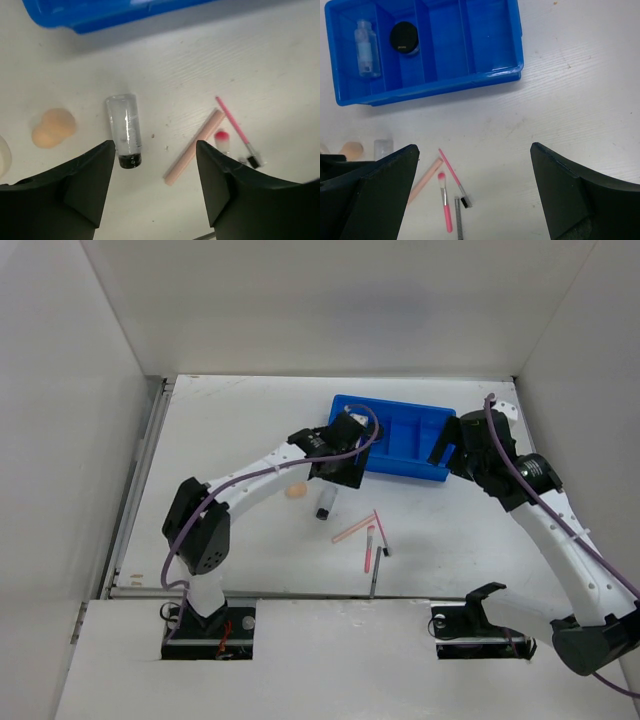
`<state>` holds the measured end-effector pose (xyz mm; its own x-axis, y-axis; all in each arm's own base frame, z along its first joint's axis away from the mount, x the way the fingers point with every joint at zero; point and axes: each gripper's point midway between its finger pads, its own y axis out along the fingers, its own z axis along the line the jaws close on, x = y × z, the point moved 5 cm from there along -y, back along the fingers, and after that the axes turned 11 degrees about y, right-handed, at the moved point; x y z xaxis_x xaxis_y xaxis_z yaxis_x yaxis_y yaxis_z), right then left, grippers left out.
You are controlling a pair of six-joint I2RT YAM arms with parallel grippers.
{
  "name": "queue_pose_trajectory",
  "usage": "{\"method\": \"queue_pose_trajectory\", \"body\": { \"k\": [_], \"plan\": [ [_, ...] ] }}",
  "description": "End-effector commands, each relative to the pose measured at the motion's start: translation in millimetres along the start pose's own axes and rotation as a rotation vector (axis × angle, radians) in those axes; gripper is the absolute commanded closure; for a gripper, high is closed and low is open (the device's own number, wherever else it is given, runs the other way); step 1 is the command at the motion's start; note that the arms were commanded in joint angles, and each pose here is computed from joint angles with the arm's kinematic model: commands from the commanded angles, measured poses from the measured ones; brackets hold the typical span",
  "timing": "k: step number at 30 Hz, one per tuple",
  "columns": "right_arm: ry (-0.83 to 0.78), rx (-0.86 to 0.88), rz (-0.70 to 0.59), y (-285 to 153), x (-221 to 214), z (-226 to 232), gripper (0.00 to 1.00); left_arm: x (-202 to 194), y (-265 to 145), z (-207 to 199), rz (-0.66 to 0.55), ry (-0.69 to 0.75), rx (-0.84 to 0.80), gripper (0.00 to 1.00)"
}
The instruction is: Organize the makeup
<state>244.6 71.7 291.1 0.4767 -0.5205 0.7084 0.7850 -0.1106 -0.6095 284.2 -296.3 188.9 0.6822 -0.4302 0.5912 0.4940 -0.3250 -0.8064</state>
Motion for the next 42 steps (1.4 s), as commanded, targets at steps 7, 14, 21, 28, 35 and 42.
{"method": "queue_pose_trajectory", "body": {
  "k": [7,14,21,28,35,42],
  "plan": [
    [0.036,0.047,-0.029,-9.8,7.4,3.1,0.01,-45.1,52.6,22.1,0.159,-0.027,0.178,0.27],
    [0.040,0.053,-0.035,-12.3,8.5,2.6,0.01,-62.7,76.1,23.2,0.251,-0.017,0.210,0.34],
    [0.044,0.046,-0.054,-16.3,12.4,0.5,0.01,-64.2,59.0,25.6,0.250,-0.034,0.217,0.74],
    [0.052,0.052,-0.072,-15.8,15.7,2.4,0.01,12.4,-9.4,31.3,0.048,-0.006,0.147,1.00],
    [0.028,0.040,-0.068,-9.6,14.9,3.7,0.01,71.5,12.4,45.7,0.020,0.004,0.141,1.00],
    [0.004,-0.011,-0.101,-7.7,23.8,2.0,0.01,129.5,52.1,66.9,-0.107,-0.065,0.131,1.00]
  ]
}}
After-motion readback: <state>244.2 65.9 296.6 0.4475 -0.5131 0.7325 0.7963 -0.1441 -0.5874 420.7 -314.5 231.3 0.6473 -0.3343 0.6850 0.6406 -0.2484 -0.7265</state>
